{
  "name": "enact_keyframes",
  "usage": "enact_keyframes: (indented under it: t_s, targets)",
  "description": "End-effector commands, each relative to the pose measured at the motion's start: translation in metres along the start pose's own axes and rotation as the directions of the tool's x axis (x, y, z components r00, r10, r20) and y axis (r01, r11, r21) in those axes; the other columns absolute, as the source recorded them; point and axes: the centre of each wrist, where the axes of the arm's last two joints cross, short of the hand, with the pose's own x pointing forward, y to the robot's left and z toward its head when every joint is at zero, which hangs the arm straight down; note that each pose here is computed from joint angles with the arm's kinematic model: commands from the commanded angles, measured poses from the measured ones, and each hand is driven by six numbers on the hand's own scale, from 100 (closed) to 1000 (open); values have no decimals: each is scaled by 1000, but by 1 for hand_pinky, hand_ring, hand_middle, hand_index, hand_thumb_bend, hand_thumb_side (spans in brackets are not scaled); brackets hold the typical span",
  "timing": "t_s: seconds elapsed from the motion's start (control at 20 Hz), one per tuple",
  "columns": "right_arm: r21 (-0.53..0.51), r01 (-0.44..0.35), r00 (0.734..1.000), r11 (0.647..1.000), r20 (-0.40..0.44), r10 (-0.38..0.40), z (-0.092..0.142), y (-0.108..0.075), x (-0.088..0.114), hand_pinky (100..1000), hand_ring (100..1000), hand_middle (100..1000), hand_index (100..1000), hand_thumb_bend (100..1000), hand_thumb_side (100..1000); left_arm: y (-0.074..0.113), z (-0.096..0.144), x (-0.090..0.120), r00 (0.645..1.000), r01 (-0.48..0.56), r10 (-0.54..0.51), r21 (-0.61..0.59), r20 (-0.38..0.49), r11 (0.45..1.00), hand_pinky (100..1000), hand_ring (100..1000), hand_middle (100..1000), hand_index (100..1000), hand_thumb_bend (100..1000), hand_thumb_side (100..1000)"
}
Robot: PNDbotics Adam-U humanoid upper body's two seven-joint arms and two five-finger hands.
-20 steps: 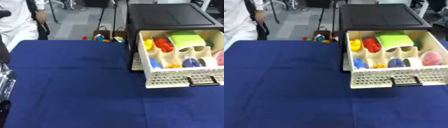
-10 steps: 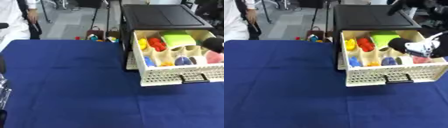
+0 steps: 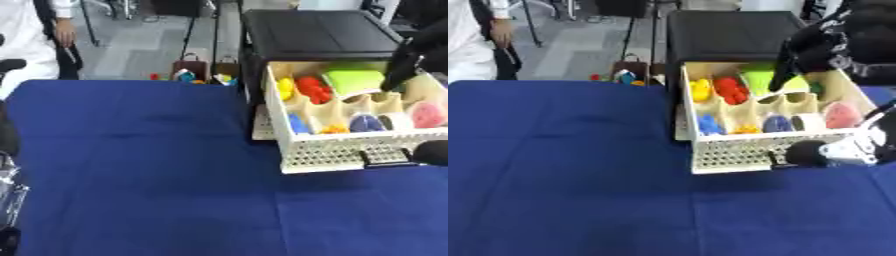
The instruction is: Pick up objects from table and place into drawer.
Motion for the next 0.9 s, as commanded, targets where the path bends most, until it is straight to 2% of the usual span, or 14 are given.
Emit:
enact_keyframes:
  t_s: [0.05,0.2,0.3,0.55,0.9]
  targets:
    - [43,14,1000,999,12,-14,7,-6,0,333,577,684,788,562,999,-1,-1,4,1000,4,-4,-12,10,1000,562,718,747,877,670,1000]
    - [97,43,999,994,11,-44,9,-3,0,296,558,677,813,551,993,-2,1,2,1000,1,-1,-9,-3,1000,560,717,746,875,669,1000]
    - [129,63,998,990,5,-64,10,0,-1,226,513,622,805,540,963,-3,3,1,1000,-1,1,-7,-14,1000,557,716,745,872,667,1000]
    - [129,135,991,982,-6,-136,10,2,-1,142,459,559,820,611,918,-4,7,0,999,-6,6,-4,-33,1000,555,716,745,870,665,1000]
    - [152,283,959,947,-38,-280,4,10,2,100,417,506,832,657,861,-5,10,-2,999,-16,17,11,-50,1000,553,715,745,870,662,1000]
